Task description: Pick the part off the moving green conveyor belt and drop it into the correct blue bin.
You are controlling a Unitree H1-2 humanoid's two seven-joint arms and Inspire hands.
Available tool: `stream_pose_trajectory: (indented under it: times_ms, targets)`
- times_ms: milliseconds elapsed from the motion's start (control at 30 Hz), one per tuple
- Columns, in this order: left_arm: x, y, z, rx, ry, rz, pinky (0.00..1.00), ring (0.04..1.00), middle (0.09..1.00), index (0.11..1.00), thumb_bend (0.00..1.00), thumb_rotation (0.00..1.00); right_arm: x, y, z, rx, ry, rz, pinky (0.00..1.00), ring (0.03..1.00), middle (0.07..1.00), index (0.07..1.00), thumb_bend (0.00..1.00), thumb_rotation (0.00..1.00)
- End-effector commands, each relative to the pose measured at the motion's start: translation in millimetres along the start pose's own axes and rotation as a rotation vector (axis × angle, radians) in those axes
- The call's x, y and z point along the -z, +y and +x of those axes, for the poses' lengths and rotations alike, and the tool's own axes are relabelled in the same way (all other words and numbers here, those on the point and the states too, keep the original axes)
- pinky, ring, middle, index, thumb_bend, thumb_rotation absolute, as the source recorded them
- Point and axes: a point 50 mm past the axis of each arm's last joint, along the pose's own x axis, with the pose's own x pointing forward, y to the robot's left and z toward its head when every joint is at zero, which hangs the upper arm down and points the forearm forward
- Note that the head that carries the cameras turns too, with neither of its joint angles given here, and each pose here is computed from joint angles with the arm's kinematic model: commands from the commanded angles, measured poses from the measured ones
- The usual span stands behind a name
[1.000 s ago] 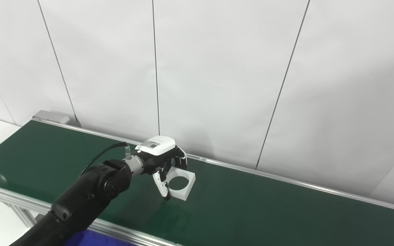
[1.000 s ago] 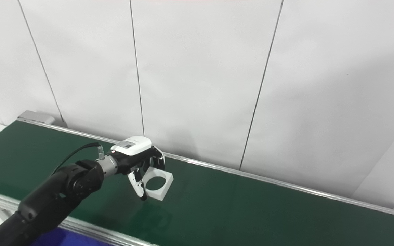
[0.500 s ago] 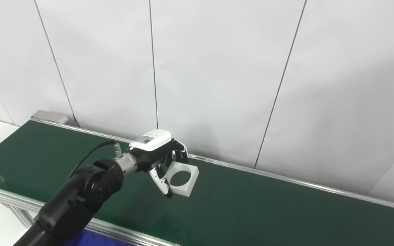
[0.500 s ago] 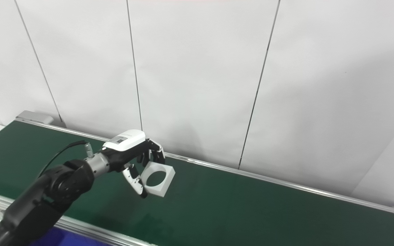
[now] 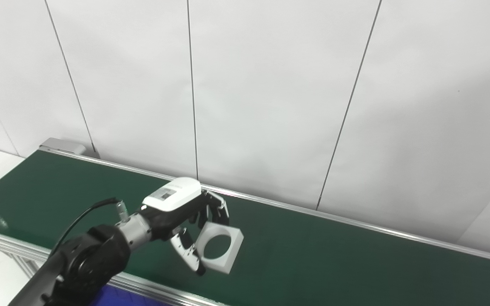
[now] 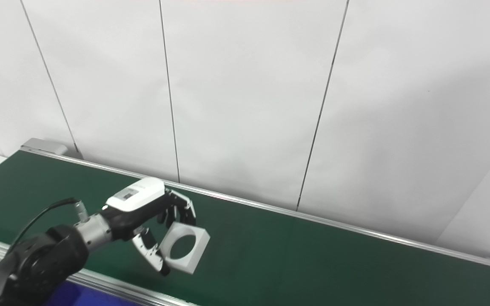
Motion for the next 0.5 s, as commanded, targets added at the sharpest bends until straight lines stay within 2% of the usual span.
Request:
stream_pose_trajectory:
  times_ms: [0, 167, 267, 467]
  targets:
    - [-7, 15, -9, -0.071, -0.055, 0.049, 0.37, 0.421, 0.458, 0.501, 0.52, 0.0, -12, -2, 3, 0.006, -0.074, 0.009, 0.65, 0.752, 0.823, 0.893, 0.6, 0.87]
    - [-18, 15, -30, -0.077, -0.065, 0.045, 0.37, 0.415, 0.46, 0.503, 0.52, 0.0, -17, -6, 2, 0.007, -0.082, 0.007, 0.67, 0.758, 0.826, 0.896, 0.6, 0.87]
    - [-25, 15, -43, -0.072, -0.038, 0.024, 0.34, 0.392, 0.447, 0.504, 0.52, 0.0, -23, -9, 3, 0.007, -0.091, 0.011, 0.68, 0.763, 0.829, 0.893, 0.6, 0.86]
    - [-39, 15, -65, -0.052, -0.03, -0.008, 0.31, 0.367, 0.439, 0.507, 0.52, 0.0, -40, -24, 7, 0.003, -0.106, -0.004, 0.67, 0.758, 0.822, 0.88, 0.6, 0.82]
